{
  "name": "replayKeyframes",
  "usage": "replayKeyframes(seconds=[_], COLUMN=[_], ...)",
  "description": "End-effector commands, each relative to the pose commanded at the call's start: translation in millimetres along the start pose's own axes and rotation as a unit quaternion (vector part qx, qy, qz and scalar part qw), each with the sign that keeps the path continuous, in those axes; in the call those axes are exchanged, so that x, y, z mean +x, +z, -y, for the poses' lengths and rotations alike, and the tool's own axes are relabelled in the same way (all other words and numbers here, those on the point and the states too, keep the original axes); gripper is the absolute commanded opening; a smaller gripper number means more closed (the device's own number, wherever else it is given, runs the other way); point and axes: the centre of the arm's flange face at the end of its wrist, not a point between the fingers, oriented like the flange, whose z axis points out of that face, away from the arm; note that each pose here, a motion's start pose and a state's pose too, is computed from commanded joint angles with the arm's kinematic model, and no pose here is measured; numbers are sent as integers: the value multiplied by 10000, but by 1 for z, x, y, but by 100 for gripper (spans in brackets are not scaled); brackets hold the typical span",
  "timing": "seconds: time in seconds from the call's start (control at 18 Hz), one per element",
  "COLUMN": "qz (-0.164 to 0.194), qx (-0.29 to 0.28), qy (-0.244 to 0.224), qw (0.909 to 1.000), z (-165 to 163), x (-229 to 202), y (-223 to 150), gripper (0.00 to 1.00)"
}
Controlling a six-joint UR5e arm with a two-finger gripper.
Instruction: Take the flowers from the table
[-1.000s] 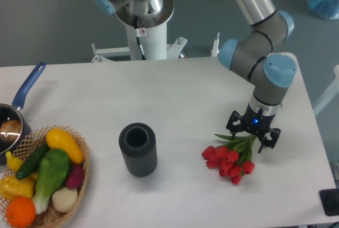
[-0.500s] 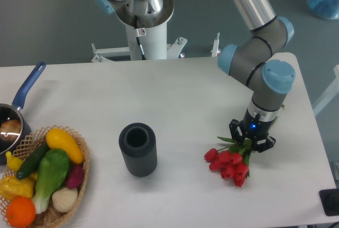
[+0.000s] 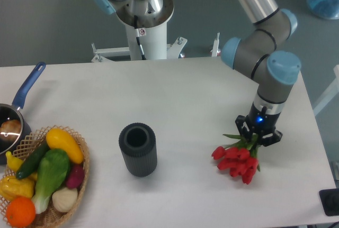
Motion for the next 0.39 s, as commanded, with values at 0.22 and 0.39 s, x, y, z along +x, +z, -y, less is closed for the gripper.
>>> replayKeyframes(seconds=[0.22,0.39], qz=[120,269], qx=[34,-134], qy=[73,133], qw=[9999,9995], z=[9,16], x=[-5,-6], y=[-12,-29], gripper=[0,0])
